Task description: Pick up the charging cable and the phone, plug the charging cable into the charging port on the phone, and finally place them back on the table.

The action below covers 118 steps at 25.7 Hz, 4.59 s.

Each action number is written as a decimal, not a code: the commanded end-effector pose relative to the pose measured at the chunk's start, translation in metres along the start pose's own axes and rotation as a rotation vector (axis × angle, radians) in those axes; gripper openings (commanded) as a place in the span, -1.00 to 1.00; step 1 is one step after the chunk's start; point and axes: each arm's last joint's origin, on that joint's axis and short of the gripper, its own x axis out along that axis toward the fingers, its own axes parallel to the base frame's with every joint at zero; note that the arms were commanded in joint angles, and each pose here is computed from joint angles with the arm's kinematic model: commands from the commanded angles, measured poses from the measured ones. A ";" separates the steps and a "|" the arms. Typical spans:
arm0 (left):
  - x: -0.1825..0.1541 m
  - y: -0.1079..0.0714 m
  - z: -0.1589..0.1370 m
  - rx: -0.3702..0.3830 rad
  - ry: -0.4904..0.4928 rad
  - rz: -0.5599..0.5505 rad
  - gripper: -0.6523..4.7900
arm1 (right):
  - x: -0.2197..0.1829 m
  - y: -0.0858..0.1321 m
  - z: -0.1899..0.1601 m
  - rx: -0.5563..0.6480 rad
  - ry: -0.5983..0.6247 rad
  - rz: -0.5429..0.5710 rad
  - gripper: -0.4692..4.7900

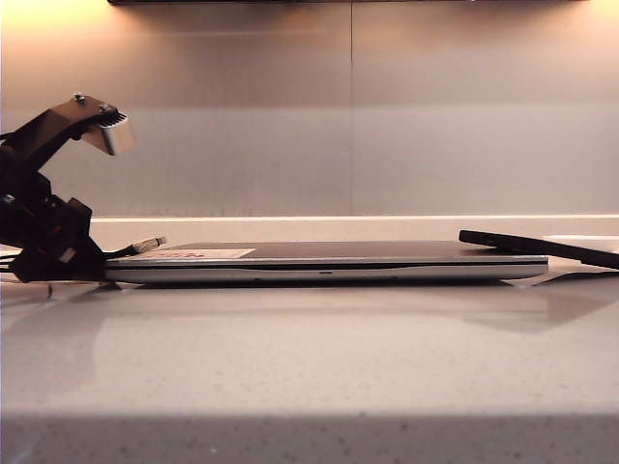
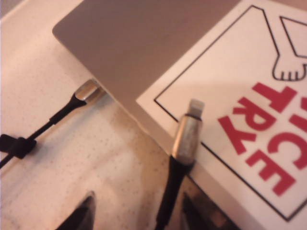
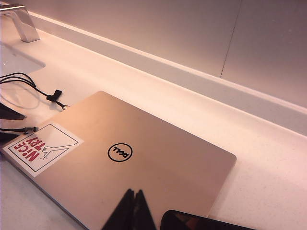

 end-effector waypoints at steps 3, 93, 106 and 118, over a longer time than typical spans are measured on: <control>0.007 0.000 -0.002 -0.009 0.003 -0.002 0.04 | -0.001 0.000 0.003 -0.006 -0.019 -0.005 -0.84; -0.056 0.029 0.065 -0.449 -0.162 0.044 -0.78 | 0.087 -0.069 -0.135 1.574 0.249 -0.374 0.30; -0.056 0.029 0.065 -0.449 -0.162 0.044 -0.78 | 0.088 -0.070 -0.138 1.494 0.268 -0.380 -0.84; -0.056 0.029 0.065 -0.445 -0.161 0.044 -0.78 | 0.081 -0.081 -0.060 1.084 0.232 -0.265 -0.84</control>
